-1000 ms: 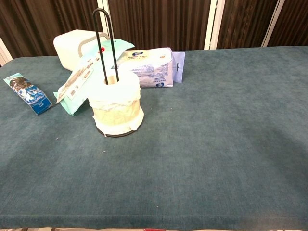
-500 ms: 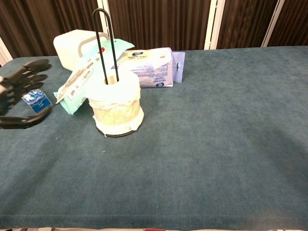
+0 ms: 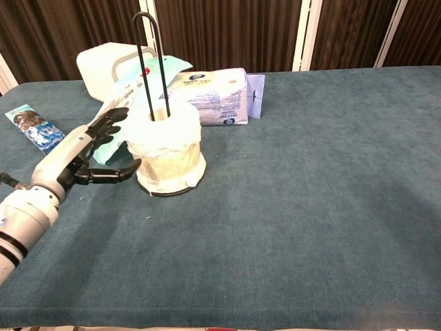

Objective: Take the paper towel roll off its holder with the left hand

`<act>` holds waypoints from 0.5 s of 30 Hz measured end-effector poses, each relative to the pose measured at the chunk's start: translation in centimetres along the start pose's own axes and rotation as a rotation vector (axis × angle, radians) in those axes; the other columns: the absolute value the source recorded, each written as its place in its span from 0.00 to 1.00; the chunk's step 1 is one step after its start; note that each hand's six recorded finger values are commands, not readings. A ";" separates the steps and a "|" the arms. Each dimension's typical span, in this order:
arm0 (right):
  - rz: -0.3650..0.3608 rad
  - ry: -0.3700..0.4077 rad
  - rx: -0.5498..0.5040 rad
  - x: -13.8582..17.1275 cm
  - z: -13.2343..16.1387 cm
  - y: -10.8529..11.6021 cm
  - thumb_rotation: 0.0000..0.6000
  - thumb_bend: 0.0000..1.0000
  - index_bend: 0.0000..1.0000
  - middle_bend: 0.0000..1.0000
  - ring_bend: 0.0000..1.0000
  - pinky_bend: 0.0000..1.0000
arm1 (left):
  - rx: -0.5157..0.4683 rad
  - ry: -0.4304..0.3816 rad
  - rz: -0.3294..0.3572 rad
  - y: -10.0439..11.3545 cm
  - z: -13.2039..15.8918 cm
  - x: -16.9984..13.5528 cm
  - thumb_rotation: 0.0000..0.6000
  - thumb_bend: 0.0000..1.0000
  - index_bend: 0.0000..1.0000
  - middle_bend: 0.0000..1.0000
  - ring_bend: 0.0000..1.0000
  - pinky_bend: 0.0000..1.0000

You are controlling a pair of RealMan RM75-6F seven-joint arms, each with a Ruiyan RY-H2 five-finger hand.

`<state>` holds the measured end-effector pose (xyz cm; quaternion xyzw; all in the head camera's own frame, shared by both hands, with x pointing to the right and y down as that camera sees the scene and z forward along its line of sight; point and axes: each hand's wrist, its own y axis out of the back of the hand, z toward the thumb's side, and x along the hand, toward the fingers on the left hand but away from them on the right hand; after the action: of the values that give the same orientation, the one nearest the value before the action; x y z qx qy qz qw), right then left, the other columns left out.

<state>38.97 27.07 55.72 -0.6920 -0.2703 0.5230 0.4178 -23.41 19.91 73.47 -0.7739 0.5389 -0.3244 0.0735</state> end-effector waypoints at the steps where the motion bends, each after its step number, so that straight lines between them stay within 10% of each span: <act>1: 0.000 -0.001 0.000 0.0 0.0 0.0 1.00 0.00 0.00 0.00 0.00 0.00 | -0.011 0.005 -0.002 -0.2 0.1 0.2 1.00 0.36 0.00 0.00 0.00 0.00; 9: -0.002 -0.006 -0.001 0.0 -0.2 0.1 1.00 0.00 0.00 0.00 0.00 0.00 | -0.066 0.014 -0.007 -1.0 1.4 1.0 1.00 0.36 0.00 0.00 0.00 0.01; 15: -0.005 -0.005 -0.006 0.2 -0.3 0.3 1.00 0.00 0.00 0.00 0.00 0.00 | -0.042 0.040 0.017 -1.2 1.9 1.9 1.00 0.38 0.01 0.04 0.12 0.30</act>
<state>39.27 26.98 55.42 -0.6912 -0.2748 0.5228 0.4165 -20.93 18.29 73.31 -0.7641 0.5534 -0.3279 0.0490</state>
